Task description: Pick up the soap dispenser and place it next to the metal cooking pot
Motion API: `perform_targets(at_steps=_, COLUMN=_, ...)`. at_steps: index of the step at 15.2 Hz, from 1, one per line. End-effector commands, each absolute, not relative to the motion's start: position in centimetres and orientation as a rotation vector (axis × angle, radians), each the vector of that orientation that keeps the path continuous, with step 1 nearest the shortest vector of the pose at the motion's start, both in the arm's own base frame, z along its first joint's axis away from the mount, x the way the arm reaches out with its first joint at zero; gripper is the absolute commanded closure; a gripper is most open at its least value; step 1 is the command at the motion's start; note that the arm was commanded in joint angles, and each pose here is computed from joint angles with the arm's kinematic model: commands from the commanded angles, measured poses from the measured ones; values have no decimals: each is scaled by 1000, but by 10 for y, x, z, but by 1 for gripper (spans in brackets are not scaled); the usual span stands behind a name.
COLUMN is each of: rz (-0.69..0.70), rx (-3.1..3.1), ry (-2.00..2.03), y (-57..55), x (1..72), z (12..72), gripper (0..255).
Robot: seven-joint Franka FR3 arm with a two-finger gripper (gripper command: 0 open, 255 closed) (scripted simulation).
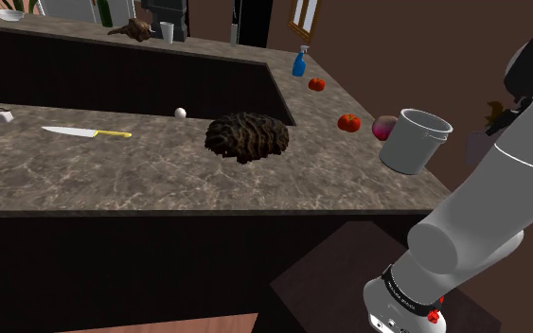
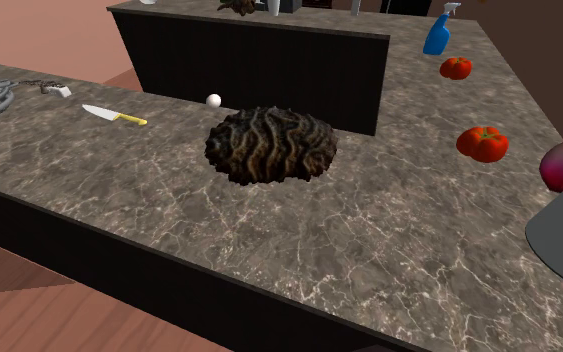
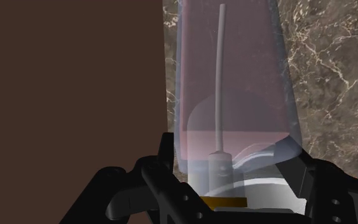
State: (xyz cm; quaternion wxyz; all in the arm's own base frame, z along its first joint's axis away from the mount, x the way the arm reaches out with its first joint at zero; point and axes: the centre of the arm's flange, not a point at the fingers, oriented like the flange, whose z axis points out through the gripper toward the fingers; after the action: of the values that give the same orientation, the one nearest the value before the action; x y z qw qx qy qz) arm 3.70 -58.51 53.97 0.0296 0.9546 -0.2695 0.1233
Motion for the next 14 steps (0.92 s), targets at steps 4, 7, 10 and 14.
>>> perform_targets(at_steps=4, rz=381, rx=2943, ry=-831, y=-585, x=36, z=514, gripper=255)
perform_targets(at_steps=7, rz=381, rx=2943, ry=-831, y=-585, x=36, z=498, gripper=255)
perform_targets(at_steps=10, rz=381, rx=2943, ry=-831, y=-585, x=36, z=482, gripper=255)
perform_targets(at_steps=14, rz=381, rx=2943, ry=-831, y=-585, x=36, z=461, gripper=255)
